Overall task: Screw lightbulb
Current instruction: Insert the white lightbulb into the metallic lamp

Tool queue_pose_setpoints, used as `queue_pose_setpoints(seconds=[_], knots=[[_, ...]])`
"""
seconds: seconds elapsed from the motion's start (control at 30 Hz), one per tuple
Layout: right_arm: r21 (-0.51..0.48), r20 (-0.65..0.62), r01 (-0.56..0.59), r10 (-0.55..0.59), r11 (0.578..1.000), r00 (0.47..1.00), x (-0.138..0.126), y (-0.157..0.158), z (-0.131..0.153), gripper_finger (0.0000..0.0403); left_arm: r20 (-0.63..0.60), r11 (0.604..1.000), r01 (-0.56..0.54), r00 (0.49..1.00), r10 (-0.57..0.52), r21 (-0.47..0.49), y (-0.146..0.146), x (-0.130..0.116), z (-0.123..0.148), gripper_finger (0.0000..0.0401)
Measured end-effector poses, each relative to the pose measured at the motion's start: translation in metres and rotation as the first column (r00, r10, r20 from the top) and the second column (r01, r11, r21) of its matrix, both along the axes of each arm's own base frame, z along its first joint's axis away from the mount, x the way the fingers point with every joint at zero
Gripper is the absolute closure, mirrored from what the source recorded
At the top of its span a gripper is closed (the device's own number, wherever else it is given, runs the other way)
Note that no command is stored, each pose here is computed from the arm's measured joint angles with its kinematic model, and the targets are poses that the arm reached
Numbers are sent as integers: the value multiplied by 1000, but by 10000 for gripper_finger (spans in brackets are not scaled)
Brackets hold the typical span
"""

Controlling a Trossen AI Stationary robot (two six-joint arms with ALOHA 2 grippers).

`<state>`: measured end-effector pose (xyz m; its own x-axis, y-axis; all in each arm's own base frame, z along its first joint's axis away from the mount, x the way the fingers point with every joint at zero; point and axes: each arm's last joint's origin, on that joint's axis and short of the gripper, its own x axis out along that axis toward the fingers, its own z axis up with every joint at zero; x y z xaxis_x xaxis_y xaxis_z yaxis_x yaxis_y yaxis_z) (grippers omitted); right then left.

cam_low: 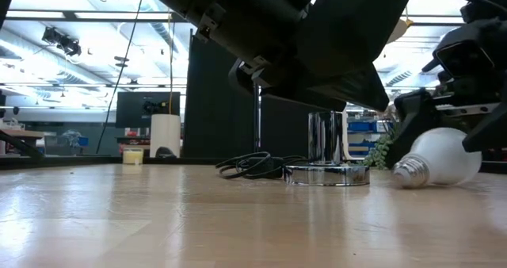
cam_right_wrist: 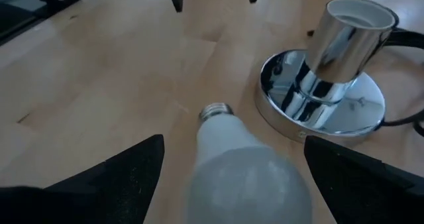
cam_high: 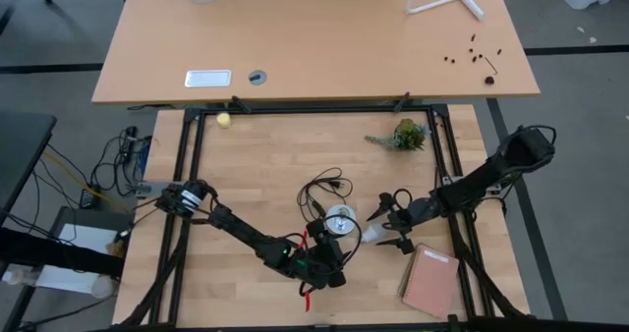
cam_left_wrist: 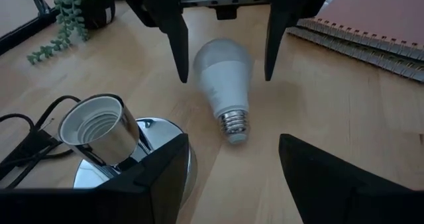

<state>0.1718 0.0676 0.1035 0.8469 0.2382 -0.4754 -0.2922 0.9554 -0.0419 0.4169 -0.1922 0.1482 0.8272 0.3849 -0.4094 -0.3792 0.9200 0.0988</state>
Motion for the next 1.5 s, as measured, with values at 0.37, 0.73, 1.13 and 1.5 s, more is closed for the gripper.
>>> queue_pose_setpoints(seconds=[0.37, 0.73, 1.13, 1.5], knots=[[35, 20, 2, -3, 999, 1000, 9, 4, -16, 30, -2, 1000, 4, 1000, -4, -2, 0, 0, 0, 163], [38, -6, 18, -17, 999, 1000, 11, 5, -34, 30, -6, 1000, 5, 1000, -5, 2, 0, 0, 0, 163], [49, 15, 14, -15, 999, 1000, 13, 5, -35, 131, -6, 1000, 5, 1000, -5, 2, 0, 0, 0, 163], [86, 3, 21, -22, 996, 1000, 13, 6, -35, 129, 1, 1000, -23, 1000, 23, 2, 1, -1, -1, 163]])
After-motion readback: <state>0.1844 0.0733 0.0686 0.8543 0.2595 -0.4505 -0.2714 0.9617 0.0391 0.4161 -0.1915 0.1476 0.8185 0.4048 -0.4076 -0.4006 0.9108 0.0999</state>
